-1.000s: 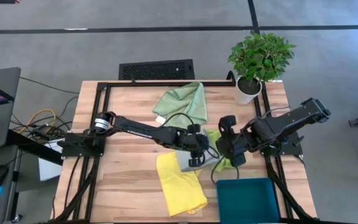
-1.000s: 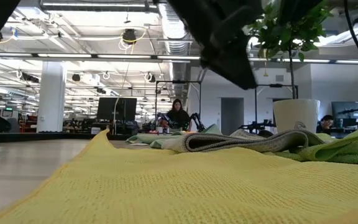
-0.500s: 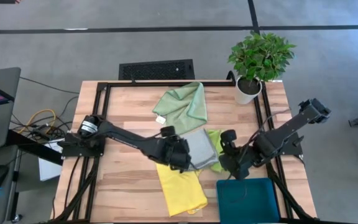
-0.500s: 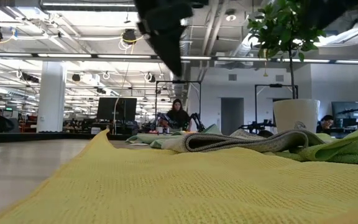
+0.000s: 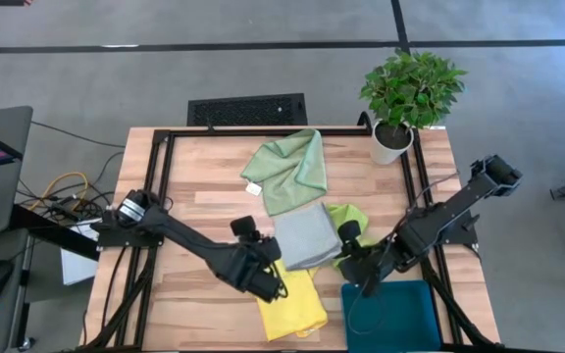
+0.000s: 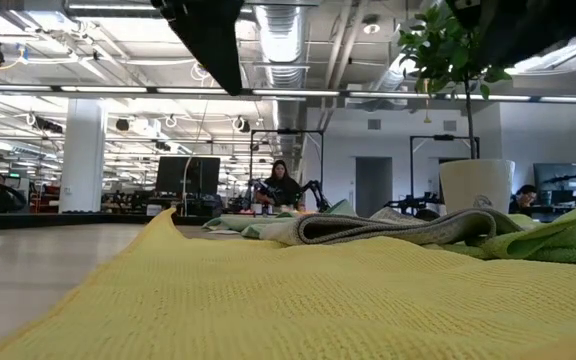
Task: Fold microfiber towels
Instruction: Put the gray towel in the bin
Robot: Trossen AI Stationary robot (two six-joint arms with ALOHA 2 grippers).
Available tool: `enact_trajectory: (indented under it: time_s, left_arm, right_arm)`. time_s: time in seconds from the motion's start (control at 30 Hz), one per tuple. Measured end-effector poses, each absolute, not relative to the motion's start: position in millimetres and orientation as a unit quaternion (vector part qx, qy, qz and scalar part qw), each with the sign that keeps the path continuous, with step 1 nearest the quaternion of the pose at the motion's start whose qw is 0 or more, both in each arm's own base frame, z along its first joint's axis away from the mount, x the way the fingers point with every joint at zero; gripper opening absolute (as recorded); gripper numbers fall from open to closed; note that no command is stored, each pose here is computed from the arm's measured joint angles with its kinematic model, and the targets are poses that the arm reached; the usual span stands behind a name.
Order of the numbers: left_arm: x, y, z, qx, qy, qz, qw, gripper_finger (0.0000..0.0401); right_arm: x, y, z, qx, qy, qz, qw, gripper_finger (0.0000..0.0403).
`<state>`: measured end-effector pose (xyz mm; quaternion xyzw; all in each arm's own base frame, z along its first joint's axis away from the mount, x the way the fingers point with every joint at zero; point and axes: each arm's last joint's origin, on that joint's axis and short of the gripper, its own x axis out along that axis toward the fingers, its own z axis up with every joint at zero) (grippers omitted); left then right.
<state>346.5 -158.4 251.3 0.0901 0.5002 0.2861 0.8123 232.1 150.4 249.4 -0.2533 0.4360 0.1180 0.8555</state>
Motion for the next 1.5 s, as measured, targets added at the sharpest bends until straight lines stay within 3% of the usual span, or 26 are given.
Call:
enact_trajectory:
  time_s: [0.23, 0.4, 0.73, 1.0, 1.5]
  left_arm:
    - [335.0, -173.2, 251.3, 0.094, 0.498, 0.288, 0.812, 0.0139]
    - [325.8, -180.4, 251.7, 0.091, 0.493, 0.305, 0.81, 0.0139]
    - [318.9, -187.2, 251.9, 0.09, 0.485, 0.314, 0.811, 0.0139]
    - [318.4, -186.1, 251.8, 0.094, 0.489, 0.316, 0.808, 0.0139]
    - [318.1, -185.7, 251.9, 0.096, 0.49, 0.317, 0.806, 0.0139]
  right_arm:
    - [239.1, 148.1, 252.0, -0.211, 0.422, 0.11, 0.875, 0.0126]
    - [242.5, 149.6, 251.3, -0.208, 0.414, 0.111, 0.88, 0.0153]
    - [270.3, 156.6, 200.1, -0.3, 0.463, 0.132, 0.824, 0.0221]
    - [293.0, 144.8, 156.1, -0.303, 0.521, 0.114, 0.79, 0.0219]
    - [292.3, 140.6, 157.9, -0.298, 0.524, 0.118, 0.789, 0.0213]
